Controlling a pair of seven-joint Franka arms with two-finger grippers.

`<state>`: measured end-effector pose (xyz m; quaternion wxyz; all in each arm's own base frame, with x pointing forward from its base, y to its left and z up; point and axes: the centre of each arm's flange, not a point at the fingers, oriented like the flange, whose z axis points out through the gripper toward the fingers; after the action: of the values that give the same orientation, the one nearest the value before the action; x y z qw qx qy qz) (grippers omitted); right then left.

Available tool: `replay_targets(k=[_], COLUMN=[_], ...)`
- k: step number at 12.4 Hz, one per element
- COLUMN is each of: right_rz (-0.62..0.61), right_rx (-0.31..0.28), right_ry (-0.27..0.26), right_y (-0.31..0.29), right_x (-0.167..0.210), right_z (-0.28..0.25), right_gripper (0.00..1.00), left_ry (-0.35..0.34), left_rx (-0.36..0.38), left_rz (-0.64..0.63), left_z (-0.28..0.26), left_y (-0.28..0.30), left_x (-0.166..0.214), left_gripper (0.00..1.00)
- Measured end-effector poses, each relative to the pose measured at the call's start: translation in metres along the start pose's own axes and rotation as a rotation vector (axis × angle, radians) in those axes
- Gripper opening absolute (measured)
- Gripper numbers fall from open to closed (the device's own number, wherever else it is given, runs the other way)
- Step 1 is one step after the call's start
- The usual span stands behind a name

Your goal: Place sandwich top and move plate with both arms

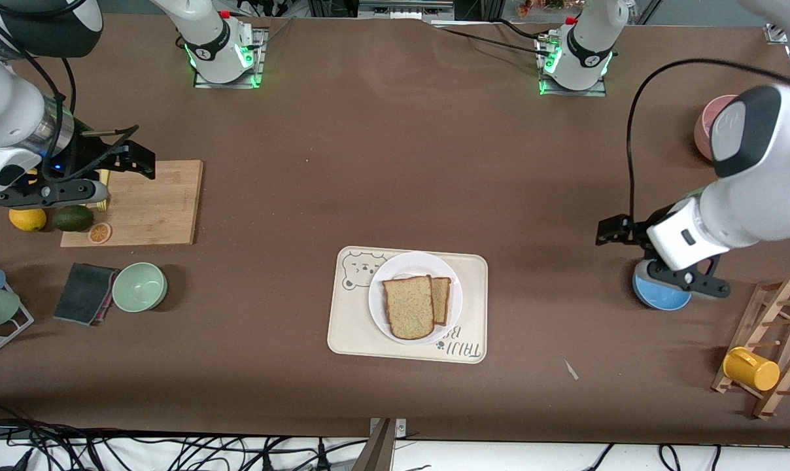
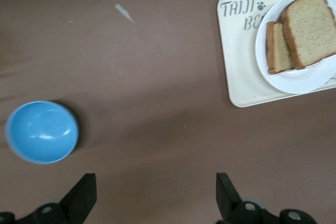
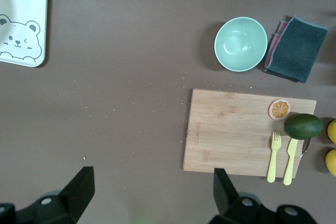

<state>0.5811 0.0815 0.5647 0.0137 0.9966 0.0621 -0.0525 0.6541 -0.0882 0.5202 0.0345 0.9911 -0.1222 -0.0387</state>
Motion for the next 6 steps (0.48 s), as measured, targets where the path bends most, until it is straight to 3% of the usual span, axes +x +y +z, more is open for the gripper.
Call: replay_targets(k=[6], right_rz=[0.0], right_rx=[0.0], right_ry=[-0.001], right_y=[0.0], right_x=[0.0], right_z=[0.001], right_gripper=[1.0], left_ry=[0.011], left_rx=[0.083], left_rz=[-0.049], left_z=[-0.056], left_y=[0.032], left_x=[-0.074], left_gripper=[1.0])
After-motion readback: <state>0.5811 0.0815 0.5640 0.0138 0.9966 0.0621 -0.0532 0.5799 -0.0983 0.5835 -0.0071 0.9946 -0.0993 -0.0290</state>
